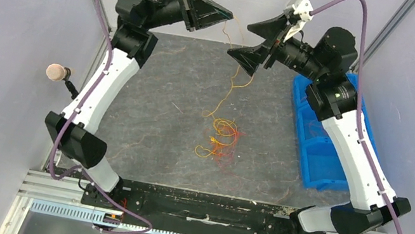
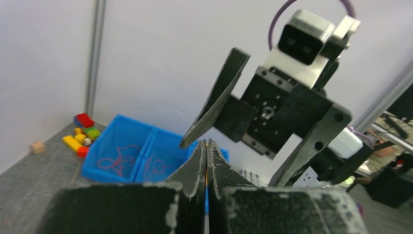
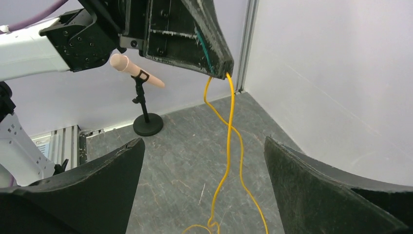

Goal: Untangle the cables

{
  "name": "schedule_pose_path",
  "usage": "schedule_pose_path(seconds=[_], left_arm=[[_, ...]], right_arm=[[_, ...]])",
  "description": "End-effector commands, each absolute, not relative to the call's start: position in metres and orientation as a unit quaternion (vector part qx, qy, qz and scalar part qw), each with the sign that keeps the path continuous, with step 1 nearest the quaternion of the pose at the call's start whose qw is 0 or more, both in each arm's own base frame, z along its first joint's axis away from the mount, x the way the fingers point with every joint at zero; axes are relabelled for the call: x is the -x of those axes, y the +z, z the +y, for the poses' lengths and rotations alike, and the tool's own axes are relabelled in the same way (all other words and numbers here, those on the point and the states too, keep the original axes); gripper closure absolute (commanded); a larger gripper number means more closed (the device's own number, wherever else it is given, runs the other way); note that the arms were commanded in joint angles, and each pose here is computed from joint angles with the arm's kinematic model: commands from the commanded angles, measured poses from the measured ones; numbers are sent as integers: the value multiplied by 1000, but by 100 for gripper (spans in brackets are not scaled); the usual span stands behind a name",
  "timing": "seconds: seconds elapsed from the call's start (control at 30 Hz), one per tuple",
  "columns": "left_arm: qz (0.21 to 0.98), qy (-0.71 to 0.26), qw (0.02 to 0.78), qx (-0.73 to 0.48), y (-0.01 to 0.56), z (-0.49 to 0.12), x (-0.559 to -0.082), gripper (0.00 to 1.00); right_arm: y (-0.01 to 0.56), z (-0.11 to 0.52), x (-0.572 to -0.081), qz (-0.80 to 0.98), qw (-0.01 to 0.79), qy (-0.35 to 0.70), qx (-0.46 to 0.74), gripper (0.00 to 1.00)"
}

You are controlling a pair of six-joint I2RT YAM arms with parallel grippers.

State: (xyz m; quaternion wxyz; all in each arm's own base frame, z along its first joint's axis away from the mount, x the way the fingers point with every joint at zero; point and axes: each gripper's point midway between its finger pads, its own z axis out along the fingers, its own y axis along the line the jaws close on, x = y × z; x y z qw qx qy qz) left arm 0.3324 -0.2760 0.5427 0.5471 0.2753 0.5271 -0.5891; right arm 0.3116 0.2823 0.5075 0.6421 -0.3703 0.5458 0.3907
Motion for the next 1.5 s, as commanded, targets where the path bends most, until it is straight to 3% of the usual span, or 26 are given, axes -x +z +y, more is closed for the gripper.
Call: schedule_pose_path(seconds=[0.0, 0.2, 0.3, 0.33, 0.43, 0.5, 0.53, 0.57, 0.63, 0.67, 0.83, 1.17, 1.33, 1.47], left_arm=[[485, -632, 527, -296, 566, -288, -314, 98], [478, -666, 483, -309, 566, -310, -301, 98], [473, -679, 474, -300, 569, -315, -299, 98], [469, -683, 475, -296, 573, -314, -300, 98], [457, -688, 482, -292, 588, -312, -300, 98], [447, -681, 498, -298, 593, -308, -300, 94], [444, -675, 508, -298, 594, -305, -302, 82], [444, -667, 521, -293, 595, -300, -308, 62], [456, -654, 540, -270, 594, -289, -326, 31], [464, -648, 548, -255, 593, -283, -336, 27], [506, -599, 578, -228, 567, -267, -378, 25], [551, -592, 548, -215, 515, -282, -413, 23], [569, -596, 505, -255, 483, -303, -407, 22], [606, -582, 432, -330, 392, -315, -377, 21]], right_arm=[[493, 288, -321, 553, 637, 403, 355, 8], [499, 311, -329, 521, 649, 431, 348, 22], [503, 316, -335, 515, 655, 433, 343, 38], [502, 316, -337, 519, 656, 430, 341, 48], [505, 305, -334, 524, 666, 414, 334, 98], [515, 289, -332, 527, 679, 403, 315, 100], [524, 277, -332, 527, 689, 397, 301, 100], [535, 266, -330, 527, 697, 394, 285, 100], [555, 241, -326, 528, 719, 367, 263, 100], [563, 227, -323, 528, 734, 341, 257, 100], [574, 162, -309, 544, 773, 243, 218, 100], [619, 54, -265, 512, 847, 93, 111, 100], [633, 23, -255, 498, 863, 54, 65, 100], [640, 13, -262, 492, 868, 52, 46, 100]])
